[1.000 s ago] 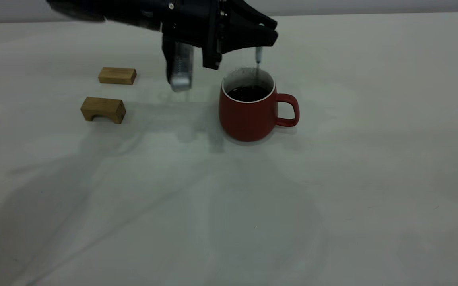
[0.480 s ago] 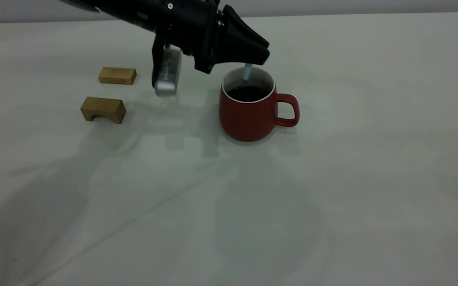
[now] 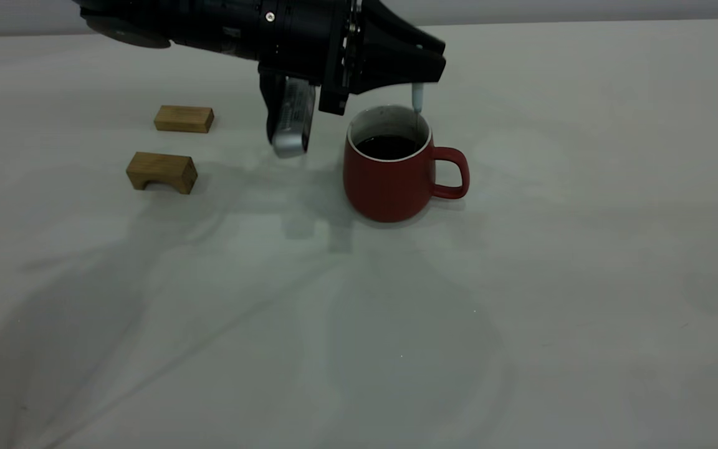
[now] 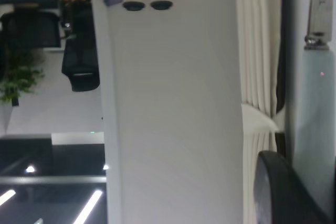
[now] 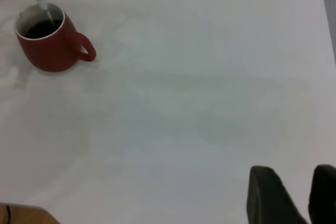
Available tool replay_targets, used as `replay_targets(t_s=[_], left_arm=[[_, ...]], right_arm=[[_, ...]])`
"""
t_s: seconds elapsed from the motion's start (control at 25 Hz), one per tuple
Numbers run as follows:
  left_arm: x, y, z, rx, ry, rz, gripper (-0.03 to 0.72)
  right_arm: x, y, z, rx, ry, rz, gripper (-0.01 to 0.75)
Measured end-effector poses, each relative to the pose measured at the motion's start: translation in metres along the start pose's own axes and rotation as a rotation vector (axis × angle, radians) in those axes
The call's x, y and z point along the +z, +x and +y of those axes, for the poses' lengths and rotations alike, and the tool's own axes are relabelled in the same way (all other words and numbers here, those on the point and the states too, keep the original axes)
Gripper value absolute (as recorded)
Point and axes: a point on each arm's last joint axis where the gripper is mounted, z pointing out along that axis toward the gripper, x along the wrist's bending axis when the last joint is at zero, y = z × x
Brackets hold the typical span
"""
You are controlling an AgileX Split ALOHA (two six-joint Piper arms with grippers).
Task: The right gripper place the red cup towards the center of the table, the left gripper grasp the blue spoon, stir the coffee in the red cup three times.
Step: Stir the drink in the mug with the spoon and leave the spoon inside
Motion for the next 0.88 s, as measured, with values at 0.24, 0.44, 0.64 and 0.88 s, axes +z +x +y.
replay_targets(t_s=[0.24,0.44,0.64,0.88], left_arm=[[-0.008,0.001,0.005,-0.011,-0.133,0.032,0.165],[-0.020,-0.012,0.004,0.214,-0.155,-0.048,0.165],[-0.015,-0.013,0.006,0.224,-0.045,-0.099,0.166],[-0.011,-0.006,0.007,0.014,0.020,-0.045,0.164]], right_arm=[[0.000,0.000,0.000,0.000,0.000,0.000,0.226],[0.000,0.000,0.000,0.000,0.000,0.000,0.226],[0.000,0.000,0.000,0.000,0.000,0.000,0.230],[0.000,0.000,0.000,0.000,0.000,0.000,0.235]])
